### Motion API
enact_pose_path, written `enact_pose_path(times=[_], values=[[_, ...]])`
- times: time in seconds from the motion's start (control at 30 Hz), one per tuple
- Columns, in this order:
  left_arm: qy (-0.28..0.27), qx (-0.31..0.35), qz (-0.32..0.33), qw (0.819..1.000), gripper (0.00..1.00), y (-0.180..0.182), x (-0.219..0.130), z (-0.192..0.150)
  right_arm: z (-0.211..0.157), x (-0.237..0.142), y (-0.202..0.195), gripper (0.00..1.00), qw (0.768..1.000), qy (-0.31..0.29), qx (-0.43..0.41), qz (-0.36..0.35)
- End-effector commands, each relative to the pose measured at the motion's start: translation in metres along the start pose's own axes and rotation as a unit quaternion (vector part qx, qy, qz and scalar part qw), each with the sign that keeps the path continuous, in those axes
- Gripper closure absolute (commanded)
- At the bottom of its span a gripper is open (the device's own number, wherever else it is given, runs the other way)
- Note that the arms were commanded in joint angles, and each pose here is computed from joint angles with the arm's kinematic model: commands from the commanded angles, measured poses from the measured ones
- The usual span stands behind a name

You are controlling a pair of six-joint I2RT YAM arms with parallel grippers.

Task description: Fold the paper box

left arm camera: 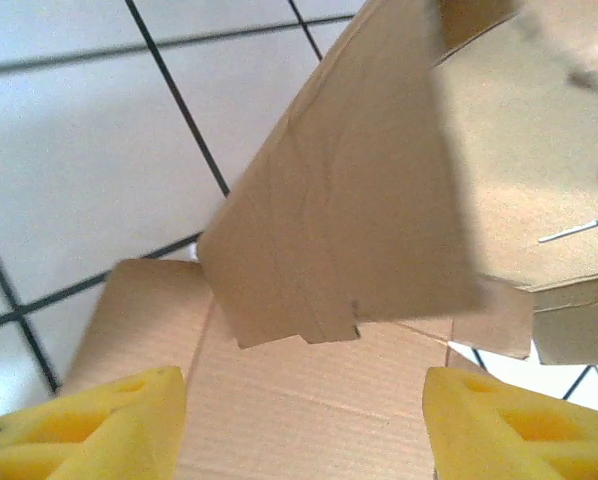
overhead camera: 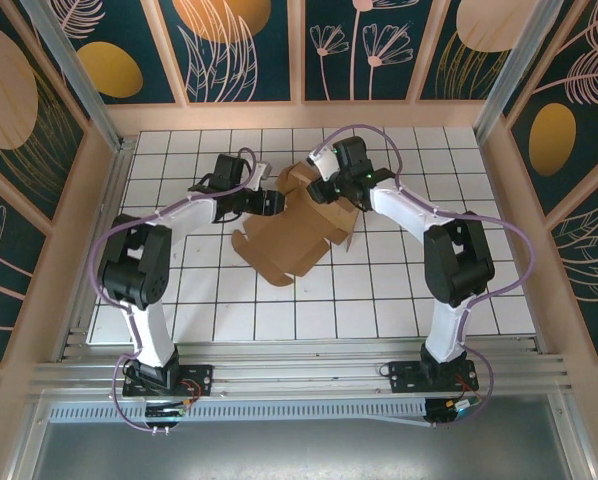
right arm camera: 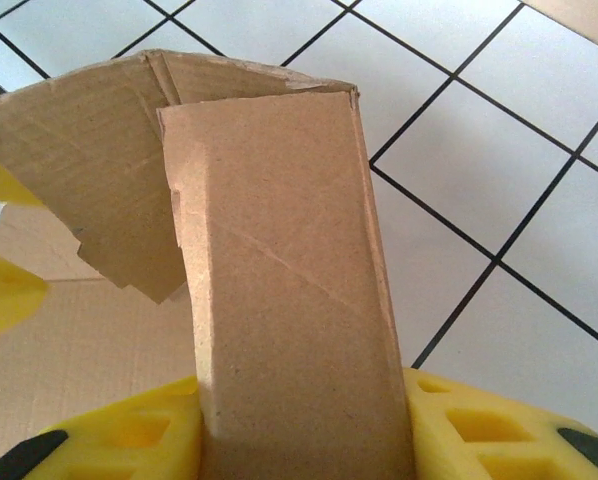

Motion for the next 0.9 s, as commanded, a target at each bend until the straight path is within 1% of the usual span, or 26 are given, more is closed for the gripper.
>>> enact_pose_path(times=[0.0, 0.1, 0.17, 0.2, 0.23, 0.33, 0.4, 0.43, 0.47, 0.57, 0.6, 0.63, 0.7, 0.77, 0.83, 0.87], values=[[-0.070, 0.081, 0.023, 0.994, 0.34, -0.007, -0.027, 0.024, -0.003, -0.005, 0.005, 0.56, 0.999, 0.014, -0.030, -0.021], [-0.125, 0.122, 0.015, 0.984, 0.34, -0.023, -0.055, 0.036, -0.007, -0.002, 0.008, 0.56, 0.999, 0.023, -0.038, -0.025], [-0.154, 0.137, 0.047, 0.978, 0.37, -0.019, -0.070, 0.042, -0.007, -0.002, 0.009, 0.56, 0.999, 0.026, -0.040, -0.025], [-0.155, 0.139, 0.073, 0.975, 0.39, -0.011, -0.075, 0.045, -0.006, -0.002, 0.009, 0.56, 0.998, 0.027, -0.041, -0.025], [-0.150, 0.130, 0.094, 0.976, 0.41, 0.001, -0.078, 0.048, -0.006, -0.002, 0.009, 0.56, 0.998, 0.029, -0.041, -0.026], [-0.139, 0.114, 0.116, 0.977, 0.42, 0.032, -0.081, 0.052, -0.005, -0.003, 0.009, 0.56, 0.998, 0.029, -0.043, -0.025], [-0.121, 0.123, 0.132, 0.976, 0.42, 0.049, -0.072, 0.049, -0.003, -0.004, 0.010, 0.56, 0.998, 0.028, -0.044, -0.024], [-0.105, 0.133, 0.136, 0.976, 0.42, 0.054, -0.067, 0.049, -0.002, -0.003, 0.010, 0.56, 0.998, 0.028, -0.044, -0.022], [-0.083, 0.139, 0.134, 0.978, 0.42, 0.061, -0.054, 0.044, -0.001, -0.004, 0.010, 0.56, 0.998, 0.027, -0.045, -0.022], [-0.071, 0.168, 0.086, 0.979, 0.41, 0.053, -0.036, 0.044, 0.002, -0.003, 0.012, 0.56, 0.999, 0.023, -0.044, -0.017], [-0.066, 0.184, 0.051, 0.979, 0.41, 0.044, -0.031, 0.043, 0.003, -0.003, 0.012, 0.56, 0.999, 0.022, -0.045, -0.016], [-0.062, 0.208, 0.013, 0.976, 0.40, 0.033, -0.025, 0.039, 0.004, -0.003, 0.013, 0.56, 0.999, 0.021, -0.044, -0.015], [-0.068, 0.239, -0.036, 0.968, 0.40, 0.019, -0.019, 0.037, 0.004, -0.004, 0.013, 0.56, 0.999, 0.021, -0.044, -0.013], [-0.076, 0.249, -0.072, 0.963, 0.40, 0.008, -0.015, 0.039, 0.006, -0.005, 0.013, 0.56, 0.999, 0.019, -0.045, -0.013], [-0.065, 0.249, -0.109, 0.960, 0.41, 0.000, -0.005, 0.039, 0.005, -0.006, 0.014, 0.56, 0.999, 0.018, -0.046, -0.012], [-0.060, 0.251, -0.116, 0.959, 0.41, -0.001, 0.000, 0.039, 0.005, -0.007, 0.014, 0.56, 0.999, 0.017, -0.046, -0.011]])
Point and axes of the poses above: each hand's point on the last joint's axis, 136 mm out from that joint toward the fingers, its own x axis out along the fingers, its own y axis along the line the jaws close on, z = x × y, the point moved 1 cm from there along -x, back along the fingers, and after that the axes turned 1 degree about -x, right-handed, at the moved point
